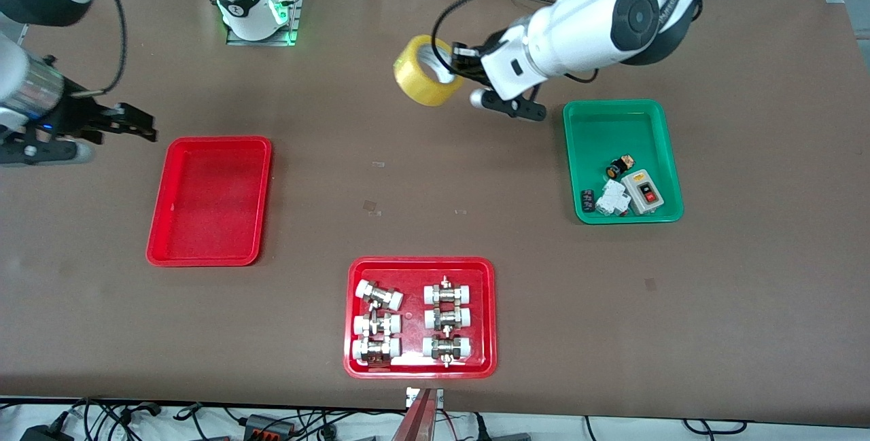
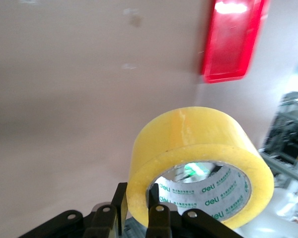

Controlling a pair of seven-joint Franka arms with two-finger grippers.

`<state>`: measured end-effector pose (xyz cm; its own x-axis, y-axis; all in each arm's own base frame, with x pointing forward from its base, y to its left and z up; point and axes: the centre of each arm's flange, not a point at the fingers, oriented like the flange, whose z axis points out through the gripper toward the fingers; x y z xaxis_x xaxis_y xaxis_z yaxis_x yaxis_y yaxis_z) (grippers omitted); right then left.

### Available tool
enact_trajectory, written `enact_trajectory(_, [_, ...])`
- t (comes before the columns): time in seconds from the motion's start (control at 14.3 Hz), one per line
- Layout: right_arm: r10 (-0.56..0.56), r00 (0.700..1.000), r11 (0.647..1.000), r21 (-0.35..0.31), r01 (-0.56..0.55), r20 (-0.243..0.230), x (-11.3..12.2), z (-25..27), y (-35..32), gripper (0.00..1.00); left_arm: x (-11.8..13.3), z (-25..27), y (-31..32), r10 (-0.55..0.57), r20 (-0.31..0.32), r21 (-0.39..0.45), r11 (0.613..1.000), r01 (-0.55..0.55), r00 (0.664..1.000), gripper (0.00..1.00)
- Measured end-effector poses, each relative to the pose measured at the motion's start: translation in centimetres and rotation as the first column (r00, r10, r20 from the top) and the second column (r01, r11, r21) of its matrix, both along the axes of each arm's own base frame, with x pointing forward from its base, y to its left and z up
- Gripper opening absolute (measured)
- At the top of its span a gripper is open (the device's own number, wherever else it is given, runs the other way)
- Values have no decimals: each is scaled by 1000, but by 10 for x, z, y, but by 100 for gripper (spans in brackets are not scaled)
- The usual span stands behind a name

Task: Left arm passes tape to right arm into tray
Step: 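Lift the tape with the left gripper while the right gripper reaches toward it, then close the right gripper on the tape roll held by the left gripper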

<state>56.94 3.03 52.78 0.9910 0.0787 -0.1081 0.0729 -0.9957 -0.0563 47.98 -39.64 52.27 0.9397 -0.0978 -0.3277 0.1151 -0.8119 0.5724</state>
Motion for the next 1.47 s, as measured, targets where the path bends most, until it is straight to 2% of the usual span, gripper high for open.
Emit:
enact_trajectory(0.14, [14,1000,995,103,-12,-18,0,-6,31,100,12,-4,-4,22,-15,-32,999,-23,1000,21])
enact_trajectory(0.35, [43,999,963,265,-36,-21,-3,2,83,100,34,-16,-3,66,-77,-53,996,-70,995,21])
enact_trajectory(0.49, [68,997,922,384,-52,-28,-3,8,123,100,36,-22,-8,78,-114,-59,995,-85,990,21])
enact_trajectory(0.63, [84,996,864,501,-57,-31,-3,12,164,100,33,-25,-15,72,-128,-58,995,-79,989,21])
enact_trajectory(0.77, [91,995,816,575,-58,-29,-4,12,196,100,33,-23,-19,67,-127,-64,995,-76,990,21])
enact_trajectory(1.12, [120,992,739,670,-74,-23,-16,23,249,100,37,-19,-18,75,-125,-70,994,-84,989,21])
enact_trajectory(1.47, [166,986,733,672,-102,-32,-28,18,277,100,39,-19,-15,81,-126,-70,993,-91,989,21])
